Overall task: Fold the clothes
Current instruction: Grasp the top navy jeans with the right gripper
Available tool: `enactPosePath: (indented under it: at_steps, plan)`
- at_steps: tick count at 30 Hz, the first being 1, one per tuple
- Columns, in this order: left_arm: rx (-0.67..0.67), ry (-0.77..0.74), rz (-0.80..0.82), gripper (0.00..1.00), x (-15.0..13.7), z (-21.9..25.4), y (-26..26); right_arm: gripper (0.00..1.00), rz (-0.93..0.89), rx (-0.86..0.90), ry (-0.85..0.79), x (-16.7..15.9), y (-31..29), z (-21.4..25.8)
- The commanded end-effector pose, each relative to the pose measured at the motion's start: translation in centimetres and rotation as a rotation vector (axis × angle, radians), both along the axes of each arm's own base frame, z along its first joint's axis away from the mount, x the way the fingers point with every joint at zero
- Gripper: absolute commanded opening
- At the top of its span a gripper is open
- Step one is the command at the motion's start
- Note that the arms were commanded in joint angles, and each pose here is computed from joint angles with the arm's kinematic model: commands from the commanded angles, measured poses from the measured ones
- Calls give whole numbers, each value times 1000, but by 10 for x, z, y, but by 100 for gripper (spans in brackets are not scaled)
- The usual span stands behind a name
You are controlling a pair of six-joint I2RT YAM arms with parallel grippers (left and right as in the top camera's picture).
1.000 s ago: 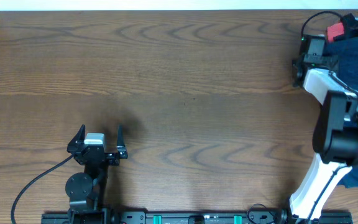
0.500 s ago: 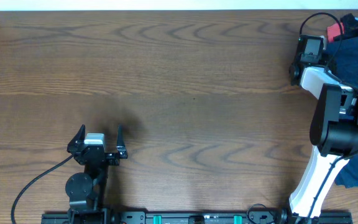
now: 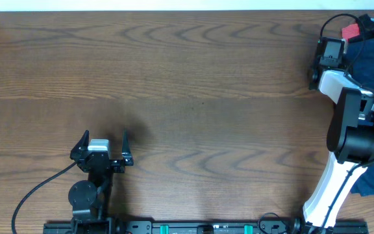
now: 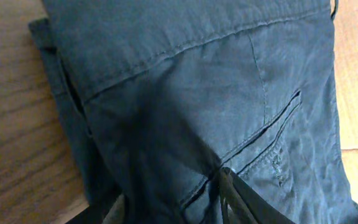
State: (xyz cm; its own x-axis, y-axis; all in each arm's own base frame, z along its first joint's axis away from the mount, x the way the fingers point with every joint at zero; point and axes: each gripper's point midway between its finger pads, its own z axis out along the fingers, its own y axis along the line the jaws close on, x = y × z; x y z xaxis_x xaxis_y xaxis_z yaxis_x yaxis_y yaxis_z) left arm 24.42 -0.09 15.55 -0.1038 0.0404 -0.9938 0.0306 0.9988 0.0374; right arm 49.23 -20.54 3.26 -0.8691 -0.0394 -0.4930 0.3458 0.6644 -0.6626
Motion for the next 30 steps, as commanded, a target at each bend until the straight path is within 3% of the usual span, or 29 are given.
enactPosePath:
  at_steps: [1, 3, 7, 17, 21, 30]
  plan:
    - [10, 40, -16, 98, 0, -16, -2, 26, -45, 11, -18, -3, -11, -3]
    - [10, 40, -16, 98, 0, -16, -2, 12, -58, 23, -31, -4, -11, -4]
    - [10, 40, -16, 98, 0, -16, -2, 1, -78, 52, -72, -2, -7, -5]
    - [10, 40, -16, 98, 0, -16, -2, 1, -75, 79, -185, 9, 6, 29]
    - [10, 40, -16, 98, 0, -16, -2, 1, 12, 166, -242, 21, 33, 57]
    - [10, 40, -16, 98, 0, -16, -2, 1, 116, 183, -307, 32, 89, 100]
